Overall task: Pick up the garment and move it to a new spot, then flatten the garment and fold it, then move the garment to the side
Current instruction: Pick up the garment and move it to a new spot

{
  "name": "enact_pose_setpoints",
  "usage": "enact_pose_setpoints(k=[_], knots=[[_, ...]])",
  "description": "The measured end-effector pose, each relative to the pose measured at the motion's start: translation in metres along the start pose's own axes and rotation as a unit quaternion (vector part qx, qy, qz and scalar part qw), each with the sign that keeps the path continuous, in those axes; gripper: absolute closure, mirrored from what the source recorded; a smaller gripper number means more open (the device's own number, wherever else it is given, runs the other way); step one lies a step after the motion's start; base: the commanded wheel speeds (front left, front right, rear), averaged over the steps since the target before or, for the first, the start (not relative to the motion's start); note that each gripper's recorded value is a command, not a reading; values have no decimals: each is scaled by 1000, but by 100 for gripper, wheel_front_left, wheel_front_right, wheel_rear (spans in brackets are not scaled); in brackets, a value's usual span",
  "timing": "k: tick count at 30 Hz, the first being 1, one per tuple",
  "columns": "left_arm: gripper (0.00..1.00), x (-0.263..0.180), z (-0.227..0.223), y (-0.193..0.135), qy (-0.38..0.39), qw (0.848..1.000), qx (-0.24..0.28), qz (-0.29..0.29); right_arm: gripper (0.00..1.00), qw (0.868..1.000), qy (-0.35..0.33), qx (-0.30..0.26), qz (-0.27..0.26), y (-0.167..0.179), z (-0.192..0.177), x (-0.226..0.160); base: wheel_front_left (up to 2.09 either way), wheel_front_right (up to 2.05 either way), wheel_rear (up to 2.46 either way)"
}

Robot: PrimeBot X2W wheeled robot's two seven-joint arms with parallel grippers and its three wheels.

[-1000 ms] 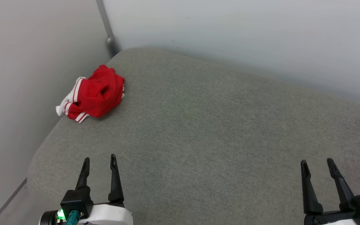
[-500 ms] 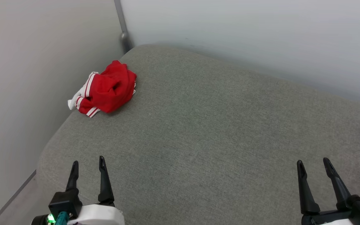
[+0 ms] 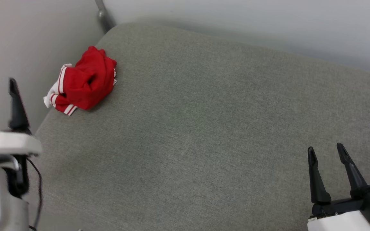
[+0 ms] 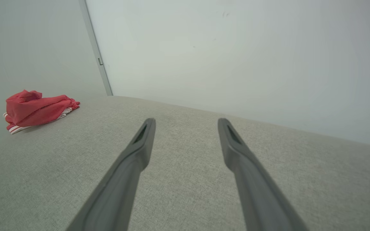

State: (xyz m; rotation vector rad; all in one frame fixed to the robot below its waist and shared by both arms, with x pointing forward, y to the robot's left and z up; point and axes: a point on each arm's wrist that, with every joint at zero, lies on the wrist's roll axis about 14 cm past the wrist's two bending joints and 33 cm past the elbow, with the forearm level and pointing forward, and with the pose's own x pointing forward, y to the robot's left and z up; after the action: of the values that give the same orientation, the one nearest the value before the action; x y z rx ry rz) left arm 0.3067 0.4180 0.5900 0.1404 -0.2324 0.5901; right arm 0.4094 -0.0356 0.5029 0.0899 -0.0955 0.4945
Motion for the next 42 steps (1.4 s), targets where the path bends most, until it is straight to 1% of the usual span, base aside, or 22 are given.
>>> enact_pose_setpoints(k=[1, 4, 8, 10, 13, 15, 16, 19, 22, 25, 26, 30, 32, 34, 36, 37, 38, 40, 42], knots=[[0, 13, 6, 3, -7, 1000, 16, -5, 0, 1000, 2, -2, -3, -3, -3, 2, 0, 0, 0], [0, 53, 28, 5, -39, 999, 28, -8, 0, 1000, 6, -3, -13, -13, -10, 8, 0, 0, 0], [0, 95, 28, 4, -22, 999, 43, -16, 0, 1000, 8, -5, -27, -27, -21, 18, 0, 0, 0], [0, 118, 29, 3, -5, 999, 43, -19, 0, 999, 11, -5, -32, -33, -27, 23, 0, 0, 0], [0, 145, 10, -4, 57, 997, 37, -26, 0, 999, 16, -8, -40, -42, -38, 28, 0, 0, 0], [0, 155, -14, -9, 120, 992, 38, -31, 0, 999, 18, -7, -45, -47, -45, 32, 0, 0, 0], [0, 157, -29, -13, 157, 986, 40, -36, 0, 999, 19, -9, -47, -50, -47, 34, 0, 0, 0], [0, 161, -66, -30, 254, 964, 57, -60, 0, 998, 22, -12, -55, -58, -56, 37, 0, 0, 0], [0, 150, -107, -44, 360, 926, 74, -83, 0, 998, 24, -14, -59, -64, -63, 40, 0, 0, 0], [0, 143, -133, -47, 424, 897, 89, -91, 0, 998, 23, -20, -63, -69, -68, 44, 0, 0, 0], [0, 140, -142, -48, 447, 885, 91, -93, 0, 997, 24, -23, -65, -71, -70, 44, 0, 0, 0], [0, 112, -187, -61, 547, 827, 78, -105, 0, 996, 31, -28, -72, -79, -80, 43, 0, 0, 0], [0, 101, -204, -66, 578, 805, 72, -109, 0, 996, 34, -31, -76, -83, -84, 43, 0, 0, 0], [0, 87, -221, -69, 612, 779, 76, -112, 0, 996, 35, -34, -78, -86, -88, 44, 0, 0, 0], [0, 74, -237, -72, 639, 757, 80, -114, 0, 995, 39, -36, -81, -89, -92, 43, 0, 0, 0], [0, 69, -243, -72, 648, 748, 85, -115, 0, 995, 41, -37, -82, -90, -94, 43, 0, 0, 0], [0, 67, -246, -72, 653, 744, 88, -114, 0, 995, 43, -38, -82, -90, -96, 43, 0, 0, 0], [0, 64, -252, -73, 660, 737, 93, -116, 0, 995, 44, -39, -83, -91, -99, 42, 0, 0, 0], [0, 63, -255, -74, 663, 734, 94, -117, 0, 995, 46, -41, -83, -92, -100, 42, 0, 0, 0]])
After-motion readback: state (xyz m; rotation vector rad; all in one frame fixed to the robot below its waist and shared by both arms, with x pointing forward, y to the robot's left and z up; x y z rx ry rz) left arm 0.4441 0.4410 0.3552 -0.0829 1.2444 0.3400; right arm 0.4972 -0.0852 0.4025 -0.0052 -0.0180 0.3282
